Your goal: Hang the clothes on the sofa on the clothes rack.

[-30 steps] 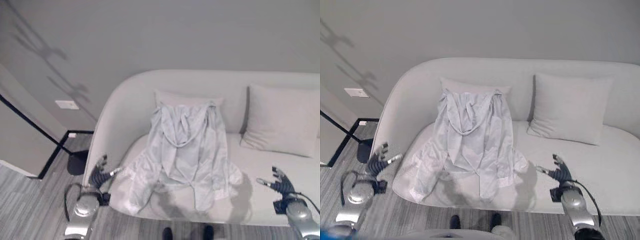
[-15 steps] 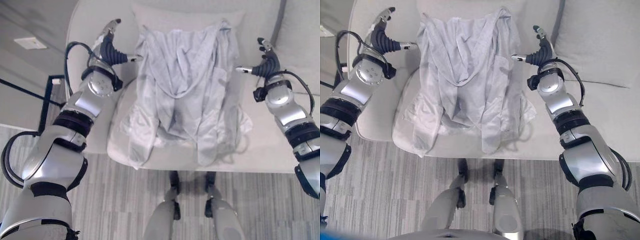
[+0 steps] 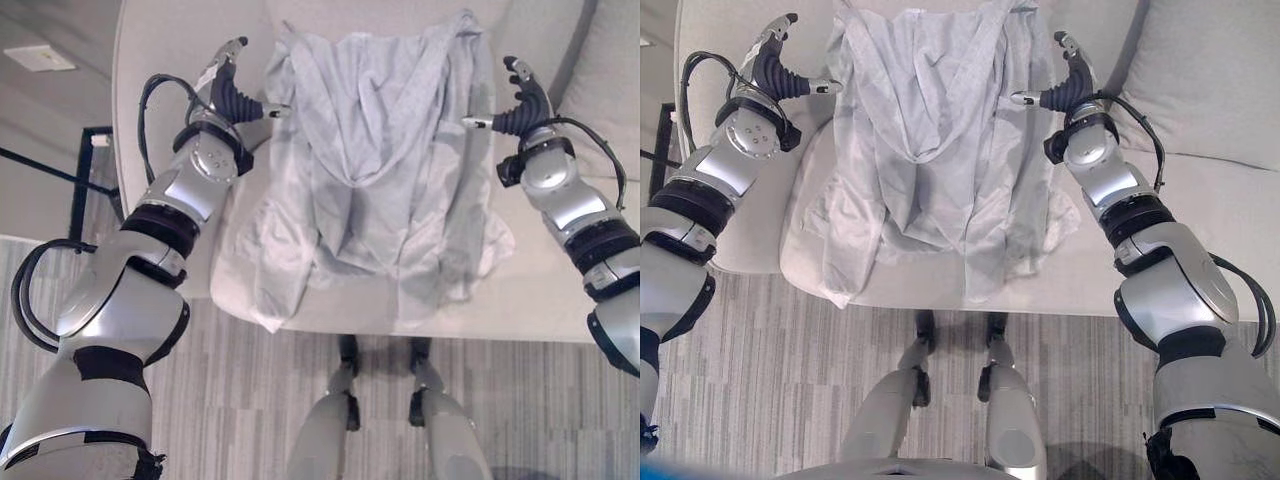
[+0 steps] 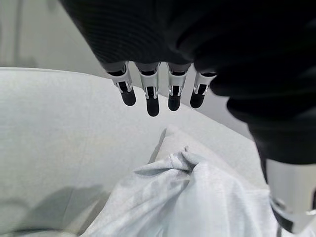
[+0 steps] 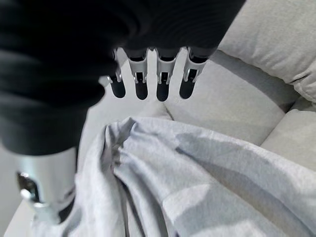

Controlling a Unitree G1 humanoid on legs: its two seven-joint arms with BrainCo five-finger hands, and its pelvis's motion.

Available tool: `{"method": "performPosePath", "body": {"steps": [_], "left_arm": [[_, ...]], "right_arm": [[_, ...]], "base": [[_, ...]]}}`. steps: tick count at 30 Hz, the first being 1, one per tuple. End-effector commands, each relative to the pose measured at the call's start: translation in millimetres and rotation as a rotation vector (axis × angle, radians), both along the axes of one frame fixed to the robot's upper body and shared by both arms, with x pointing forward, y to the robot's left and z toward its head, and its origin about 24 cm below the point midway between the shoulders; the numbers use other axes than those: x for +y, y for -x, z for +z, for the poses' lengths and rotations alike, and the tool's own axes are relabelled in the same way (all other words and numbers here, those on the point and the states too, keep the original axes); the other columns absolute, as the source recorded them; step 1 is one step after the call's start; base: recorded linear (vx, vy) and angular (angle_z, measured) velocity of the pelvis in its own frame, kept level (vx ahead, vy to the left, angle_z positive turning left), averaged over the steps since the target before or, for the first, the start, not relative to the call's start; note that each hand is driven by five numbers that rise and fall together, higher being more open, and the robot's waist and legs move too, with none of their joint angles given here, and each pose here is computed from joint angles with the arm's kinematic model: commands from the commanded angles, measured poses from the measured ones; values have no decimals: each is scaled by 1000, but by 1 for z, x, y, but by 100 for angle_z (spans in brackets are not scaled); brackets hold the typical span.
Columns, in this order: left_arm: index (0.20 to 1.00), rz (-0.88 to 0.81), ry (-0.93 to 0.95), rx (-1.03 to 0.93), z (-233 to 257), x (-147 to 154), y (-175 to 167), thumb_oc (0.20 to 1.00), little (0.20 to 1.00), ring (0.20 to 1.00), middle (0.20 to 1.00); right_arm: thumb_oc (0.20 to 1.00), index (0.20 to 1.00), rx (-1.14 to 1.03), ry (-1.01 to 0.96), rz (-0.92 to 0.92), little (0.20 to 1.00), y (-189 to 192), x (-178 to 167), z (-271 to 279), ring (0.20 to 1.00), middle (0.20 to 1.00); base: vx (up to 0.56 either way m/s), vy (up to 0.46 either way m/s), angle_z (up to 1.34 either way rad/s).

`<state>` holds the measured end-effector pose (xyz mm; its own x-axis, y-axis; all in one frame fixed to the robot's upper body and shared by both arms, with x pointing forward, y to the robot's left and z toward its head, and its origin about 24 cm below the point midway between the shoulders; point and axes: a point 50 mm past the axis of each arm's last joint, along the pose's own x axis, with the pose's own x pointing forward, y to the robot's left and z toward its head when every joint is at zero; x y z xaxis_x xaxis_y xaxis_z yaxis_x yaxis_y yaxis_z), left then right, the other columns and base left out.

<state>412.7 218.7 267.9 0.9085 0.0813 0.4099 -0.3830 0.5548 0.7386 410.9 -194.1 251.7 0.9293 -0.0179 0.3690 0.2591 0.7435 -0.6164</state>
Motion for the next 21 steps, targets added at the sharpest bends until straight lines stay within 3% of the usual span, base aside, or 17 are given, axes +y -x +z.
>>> {"method": "performPosePath", "body": {"steps": [1,21], "left_arm": [[1000,39,44,41,-4,7,-4,1000,1000,1000,1000],[1000,61,28,136,-8,-1,-11,1000,1000,1000,1000]], "right_arm": [[1000,1000,-2,-33,23,1000,-3,5,6,1000,1000],[1000,1000,83,1,80,1000,-12,41,-3,1000,1000]], "base": [[0,0,0],[0,3,-1]]}}
